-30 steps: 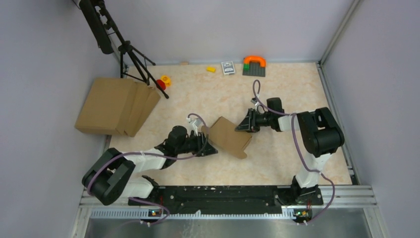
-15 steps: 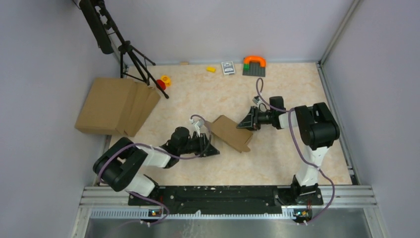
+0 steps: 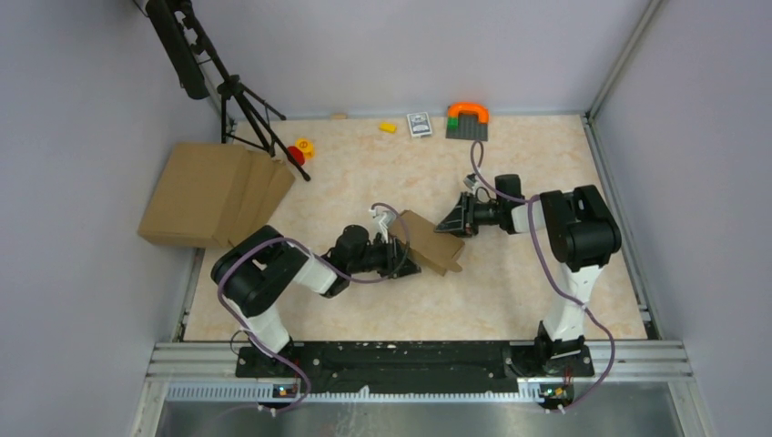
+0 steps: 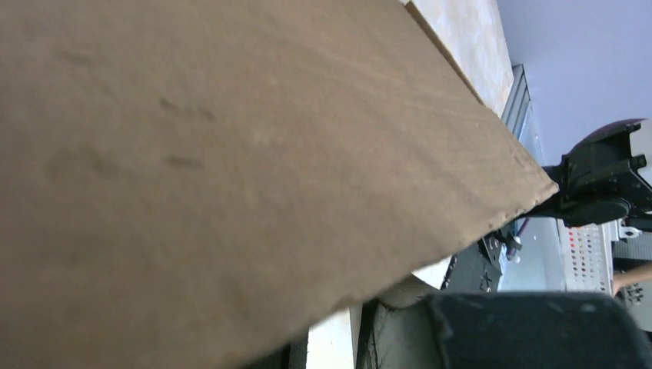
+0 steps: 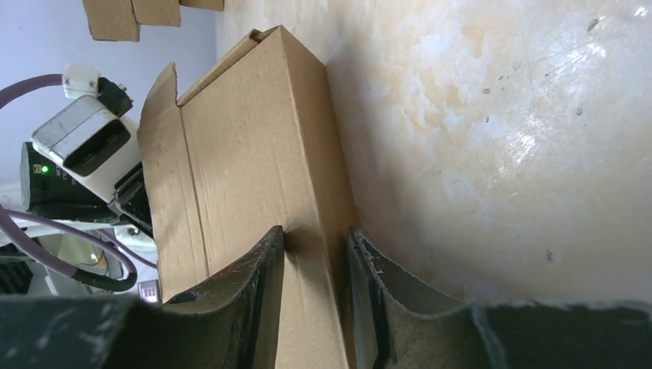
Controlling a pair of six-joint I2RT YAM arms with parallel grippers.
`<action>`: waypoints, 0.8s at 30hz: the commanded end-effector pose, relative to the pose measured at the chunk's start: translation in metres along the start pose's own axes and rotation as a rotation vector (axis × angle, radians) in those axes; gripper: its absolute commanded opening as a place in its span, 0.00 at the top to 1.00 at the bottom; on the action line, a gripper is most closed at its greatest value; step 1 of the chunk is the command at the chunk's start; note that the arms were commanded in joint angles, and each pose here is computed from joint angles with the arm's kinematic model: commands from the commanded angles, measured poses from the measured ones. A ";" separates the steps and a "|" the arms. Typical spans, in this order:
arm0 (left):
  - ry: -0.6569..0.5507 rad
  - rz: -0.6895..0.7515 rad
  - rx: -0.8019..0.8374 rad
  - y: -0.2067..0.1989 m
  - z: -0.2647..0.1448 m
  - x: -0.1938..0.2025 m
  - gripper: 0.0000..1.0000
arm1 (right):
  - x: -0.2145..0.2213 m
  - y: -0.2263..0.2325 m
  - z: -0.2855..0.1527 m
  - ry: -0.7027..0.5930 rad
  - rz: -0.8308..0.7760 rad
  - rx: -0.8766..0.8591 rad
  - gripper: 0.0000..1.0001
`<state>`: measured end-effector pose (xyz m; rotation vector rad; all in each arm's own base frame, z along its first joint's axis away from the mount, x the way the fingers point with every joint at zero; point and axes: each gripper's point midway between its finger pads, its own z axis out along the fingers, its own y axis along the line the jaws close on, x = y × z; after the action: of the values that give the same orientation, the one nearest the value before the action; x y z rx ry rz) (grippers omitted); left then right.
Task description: Fold the paper box
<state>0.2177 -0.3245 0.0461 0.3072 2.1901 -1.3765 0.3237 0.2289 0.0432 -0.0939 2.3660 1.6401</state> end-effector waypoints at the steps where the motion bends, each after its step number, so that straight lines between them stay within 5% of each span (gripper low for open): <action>1: -0.115 0.120 0.069 -0.020 0.012 -0.037 0.76 | -0.004 -0.022 0.002 -0.032 -0.025 0.061 0.65; 12: -0.183 0.228 0.102 -0.054 0.027 -0.092 0.76 | -0.010 -0.013 -0.004 -0.056 -0.055 0.071 0.49; 24: -0.143 0.223 0.085 -0.050 0.024 -0.082 0.76 | -0.013 -0.007 -0.011 -0.075 -0.112 0.137 0.50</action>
<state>0.2687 -0.3614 0.0999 0.4265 1.9922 -1.3280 0.3312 0.2175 0.0376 -0.0767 2.3885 1.4945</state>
